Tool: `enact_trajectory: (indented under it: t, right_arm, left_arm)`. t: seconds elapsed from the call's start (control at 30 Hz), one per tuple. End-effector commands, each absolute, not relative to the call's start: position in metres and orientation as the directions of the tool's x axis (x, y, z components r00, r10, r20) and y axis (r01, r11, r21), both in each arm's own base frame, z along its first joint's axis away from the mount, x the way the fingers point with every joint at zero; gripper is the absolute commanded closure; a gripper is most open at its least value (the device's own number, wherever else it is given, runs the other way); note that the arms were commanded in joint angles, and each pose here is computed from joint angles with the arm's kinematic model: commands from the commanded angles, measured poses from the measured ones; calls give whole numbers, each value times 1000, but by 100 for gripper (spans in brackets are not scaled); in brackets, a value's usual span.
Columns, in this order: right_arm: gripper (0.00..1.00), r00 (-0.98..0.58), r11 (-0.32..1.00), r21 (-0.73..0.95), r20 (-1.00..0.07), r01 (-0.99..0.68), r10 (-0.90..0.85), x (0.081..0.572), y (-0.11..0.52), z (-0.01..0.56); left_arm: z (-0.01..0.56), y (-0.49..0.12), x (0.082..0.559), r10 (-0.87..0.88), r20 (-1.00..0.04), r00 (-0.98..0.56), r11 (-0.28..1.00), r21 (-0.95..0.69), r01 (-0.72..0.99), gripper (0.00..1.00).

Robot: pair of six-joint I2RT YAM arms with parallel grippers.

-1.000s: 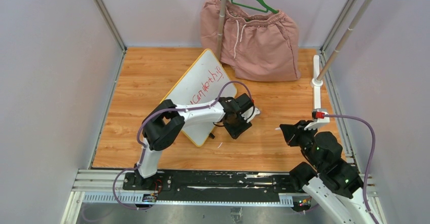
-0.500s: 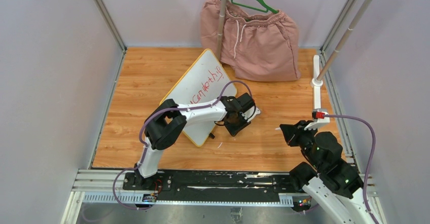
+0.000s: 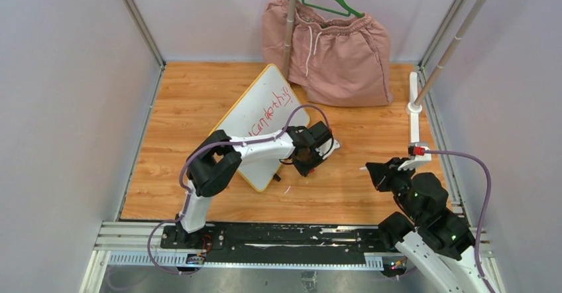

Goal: Write a sentence on the whiteboard
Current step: Close the whiteboard marker at the center of the board.

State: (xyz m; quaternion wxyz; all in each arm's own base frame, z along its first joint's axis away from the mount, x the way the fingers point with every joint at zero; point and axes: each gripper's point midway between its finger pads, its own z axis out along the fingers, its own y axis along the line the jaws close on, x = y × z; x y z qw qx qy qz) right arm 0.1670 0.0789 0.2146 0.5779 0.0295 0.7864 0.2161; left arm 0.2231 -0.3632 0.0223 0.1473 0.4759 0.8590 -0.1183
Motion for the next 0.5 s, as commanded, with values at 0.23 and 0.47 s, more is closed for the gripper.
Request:
enact_trajectory:
  t: [0.23,0.47]
  right_arm:
    - [100,-310,900,377,-901,-217,302,167,79,220]
    - [100,-319,883,373,-906,-287,279,164,91,227]
  left_arm:
    - [33,-347,218,749,-433,-501,543,-33,839,100]
    - [87,-345,210,643,-618,-453,535,-62,843,100]
